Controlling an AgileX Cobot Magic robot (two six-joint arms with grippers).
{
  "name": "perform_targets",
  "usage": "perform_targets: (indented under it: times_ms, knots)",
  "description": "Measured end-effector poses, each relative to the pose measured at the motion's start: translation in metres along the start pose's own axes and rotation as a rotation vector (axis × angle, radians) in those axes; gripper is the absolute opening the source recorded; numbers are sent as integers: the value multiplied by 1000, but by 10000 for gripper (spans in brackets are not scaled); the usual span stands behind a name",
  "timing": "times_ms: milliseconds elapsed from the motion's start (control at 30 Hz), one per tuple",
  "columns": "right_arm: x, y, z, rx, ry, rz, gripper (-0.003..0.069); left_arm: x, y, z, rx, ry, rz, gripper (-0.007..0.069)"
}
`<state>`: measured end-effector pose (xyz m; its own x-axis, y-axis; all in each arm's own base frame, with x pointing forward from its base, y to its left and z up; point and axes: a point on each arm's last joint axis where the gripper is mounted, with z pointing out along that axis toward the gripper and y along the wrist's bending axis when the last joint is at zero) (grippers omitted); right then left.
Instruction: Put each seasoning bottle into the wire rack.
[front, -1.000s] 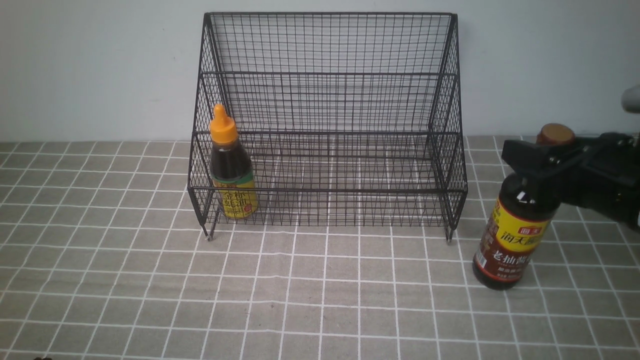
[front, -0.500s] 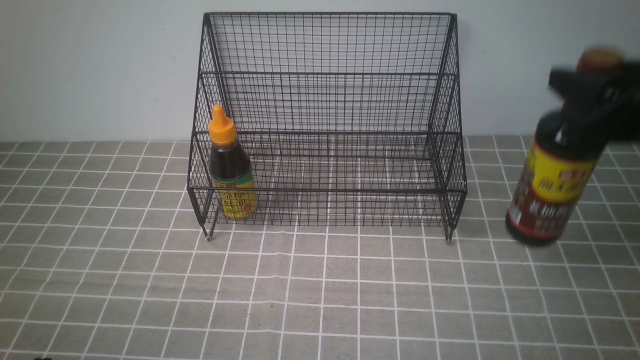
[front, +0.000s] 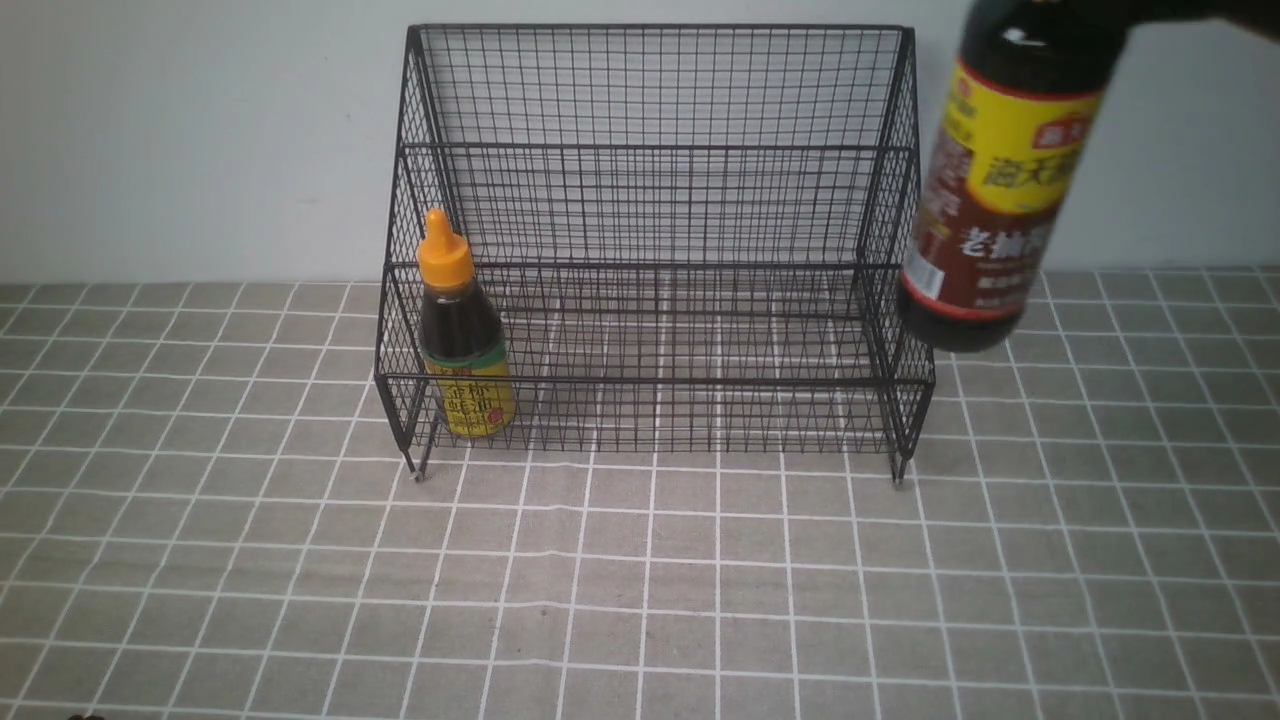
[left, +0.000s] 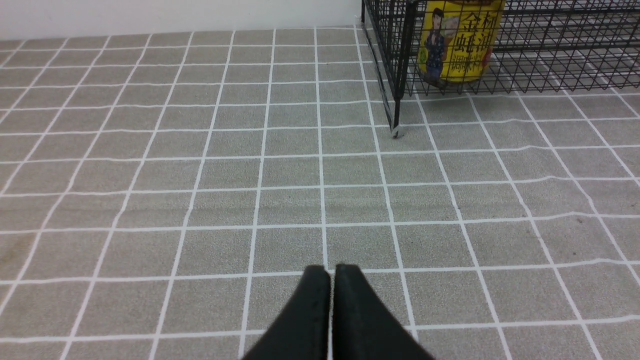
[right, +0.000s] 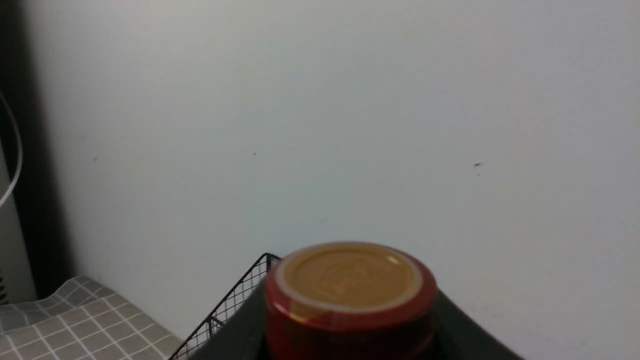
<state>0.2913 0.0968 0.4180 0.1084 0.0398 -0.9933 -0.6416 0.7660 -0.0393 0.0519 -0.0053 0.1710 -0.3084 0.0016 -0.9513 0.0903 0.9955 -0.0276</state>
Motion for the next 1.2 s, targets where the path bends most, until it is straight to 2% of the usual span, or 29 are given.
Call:
perform_targets:
  times_ms: [100,133,167,200,400,533,967,1200]
  knots:
    - [17,-6,25,-30,42,15,273,0,0,0,0,0,0,-7]
    - [24,-7,33,18,57,16,273,0,0,0,0,0,0,-7]
    - [33,-10,41,-42,83,24,273,0,0,0,0,0,0,-7]
    - [40,-12,45,-45,94,34,273,0,0,0,0,0,0,-7]
    - [83,-23,65,-40,193,80,273,0,0,0,0,0,0,-7]
    - [104,-25,72,-60,261,56,273,0,0,0,0,0,0,-7]
    - [121,-22,72,-115,400,68,279,0,0,0,0,0,0,-7]
    - [102,-17,65,-116,385,136,455,0,0,0,0,0,0,-7]
